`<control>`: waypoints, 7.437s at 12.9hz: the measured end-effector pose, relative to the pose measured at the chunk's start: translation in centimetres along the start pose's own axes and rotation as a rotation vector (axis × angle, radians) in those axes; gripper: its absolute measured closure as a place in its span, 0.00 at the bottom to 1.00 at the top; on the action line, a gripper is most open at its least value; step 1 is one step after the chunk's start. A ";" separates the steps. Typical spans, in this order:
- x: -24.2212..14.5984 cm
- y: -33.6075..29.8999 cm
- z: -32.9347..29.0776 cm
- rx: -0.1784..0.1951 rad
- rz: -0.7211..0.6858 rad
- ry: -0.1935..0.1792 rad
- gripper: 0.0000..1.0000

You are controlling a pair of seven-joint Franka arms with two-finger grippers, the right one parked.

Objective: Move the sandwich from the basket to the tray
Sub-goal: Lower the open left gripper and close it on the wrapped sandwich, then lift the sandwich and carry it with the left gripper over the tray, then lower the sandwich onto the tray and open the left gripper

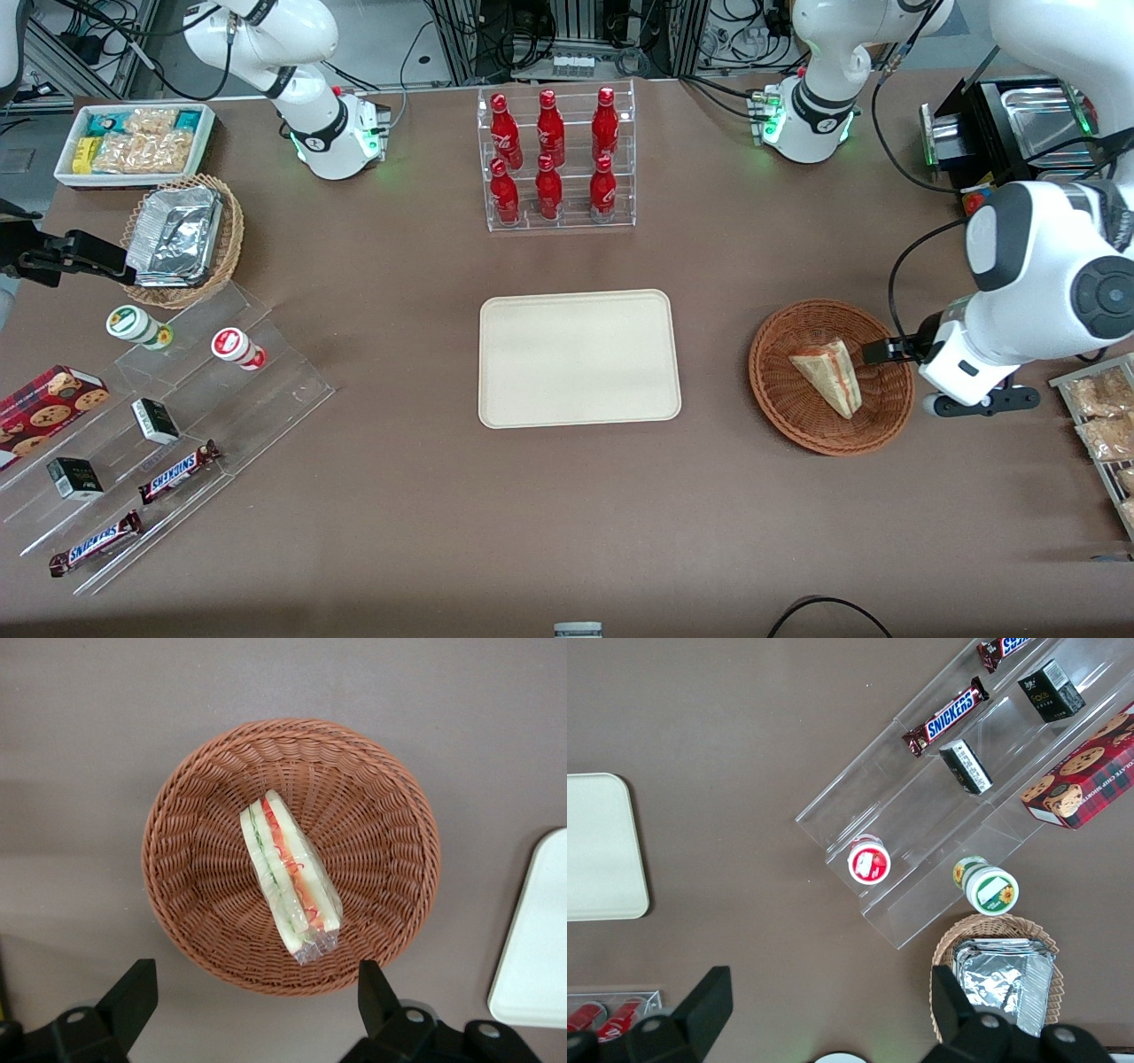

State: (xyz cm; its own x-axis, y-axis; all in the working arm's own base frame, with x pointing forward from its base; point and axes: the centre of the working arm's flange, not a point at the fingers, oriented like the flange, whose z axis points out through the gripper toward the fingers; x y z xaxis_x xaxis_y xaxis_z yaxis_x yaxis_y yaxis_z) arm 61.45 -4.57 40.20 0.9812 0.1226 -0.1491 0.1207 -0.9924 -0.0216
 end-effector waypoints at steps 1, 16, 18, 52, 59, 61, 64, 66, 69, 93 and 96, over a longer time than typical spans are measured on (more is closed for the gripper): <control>-0.5 0.1 0.7 -0.001 -0.026 0.013 0.00; -5.5 1.5 6.8 -0.064 -0.479 0.153 0.00; -5.4 1.8 8.0 -0.057 -0.474 0.134 0.00; -3.1 13.9 4.6 -0.013 -0.194 0.049 0.85; -5.1 30.6 7.9 -0.046 0.023 -0.016 0.85; -6.3 34.1 9.0 -0.046 0.040 -0.020 0.85; -9.1 39.5 10.7 -0.042 0.002 -0.024 0.85; -10.7 41.4 11.8 -0.025 -0.030 -0.024 0.85; -12.7 43.3 13.1 0.014 -0.048 -0.005 0.85; -13.2 46.0 13.6 -0.014 -0.147 0.032 0.00; -13.5 45.7 9.7 -0.023 -0.141 0.061 0.00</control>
State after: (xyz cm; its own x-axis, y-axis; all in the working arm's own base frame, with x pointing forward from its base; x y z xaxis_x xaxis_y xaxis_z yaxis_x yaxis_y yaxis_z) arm 52.25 -51.58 31.67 0.9614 0.2613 -0.0857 0.2610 -0.9652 -0.0151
